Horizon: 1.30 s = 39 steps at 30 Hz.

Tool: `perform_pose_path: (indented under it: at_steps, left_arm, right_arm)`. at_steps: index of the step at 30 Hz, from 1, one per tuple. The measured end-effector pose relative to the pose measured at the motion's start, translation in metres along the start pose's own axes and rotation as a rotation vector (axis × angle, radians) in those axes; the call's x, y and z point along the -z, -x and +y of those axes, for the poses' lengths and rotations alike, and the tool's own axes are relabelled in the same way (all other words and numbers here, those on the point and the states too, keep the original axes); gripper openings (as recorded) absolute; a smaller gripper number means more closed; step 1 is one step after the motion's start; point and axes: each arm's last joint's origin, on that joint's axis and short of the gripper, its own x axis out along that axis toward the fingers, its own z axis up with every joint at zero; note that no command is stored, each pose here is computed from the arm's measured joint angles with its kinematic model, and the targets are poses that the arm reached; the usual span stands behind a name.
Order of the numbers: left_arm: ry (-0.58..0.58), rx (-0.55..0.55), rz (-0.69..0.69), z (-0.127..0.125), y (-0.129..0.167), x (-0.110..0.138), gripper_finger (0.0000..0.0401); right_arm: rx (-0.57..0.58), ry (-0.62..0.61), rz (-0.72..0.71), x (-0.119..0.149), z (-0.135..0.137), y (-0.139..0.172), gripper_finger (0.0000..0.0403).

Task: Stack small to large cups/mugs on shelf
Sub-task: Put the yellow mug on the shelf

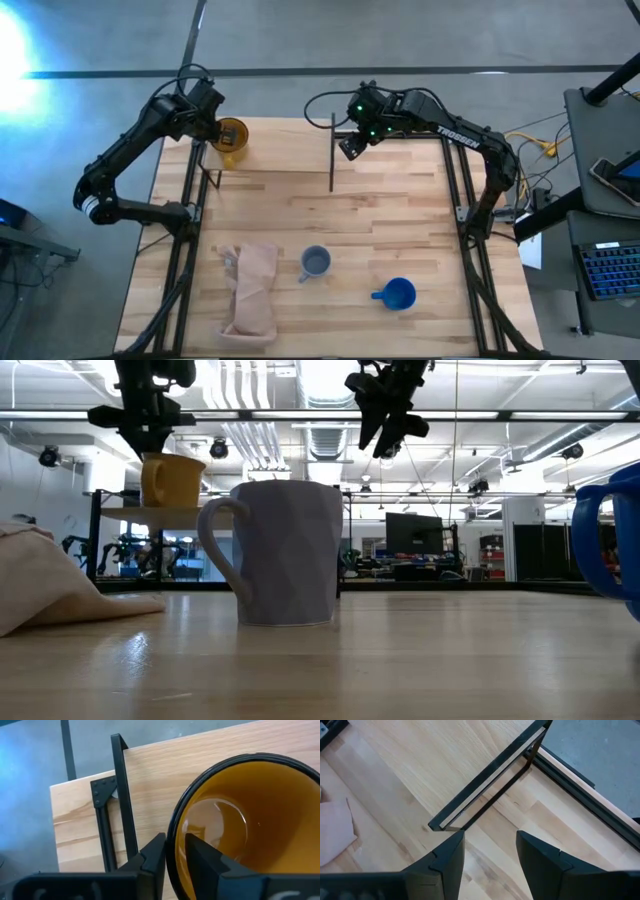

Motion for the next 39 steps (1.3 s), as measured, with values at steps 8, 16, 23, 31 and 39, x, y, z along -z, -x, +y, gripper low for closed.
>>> perform_pose_path:
  at_steps: [8,16,23,31,39]
  left_arm:
    - [-0.013,-0.027,0.033,-0.001,-0.011,0.006,0.0059]
    - [-0.004,-0.017,0.003,-0.002,-0.013,0.005,0.0059]
    - [0.002,-0.014,-0.030,0.000,-0.010,0.004,0.0059]
    - [0.009,-0.016,-0.050,0.003,-0.005,0.006,0.0059]
    - [0.038,0.012,-0.122,0.014,0.015,0.014,0.0059]
  right_arm:
    - [0.000,0.006,-0.001,0.000,0.000,0.000,0.0171]
    - [0.002,0.006,-0.004,0.000,0.000,0.000,0.0171]
    - [0.006,0.006,-0.006,0.000,0.000,0.000,0.0171]
    - [0.006,0.006,-0.006,0.000,0.000,0.000,0.0171]
    - [0.006,0.006,-0.008,-0.001,0.000,0.000,0.0171]
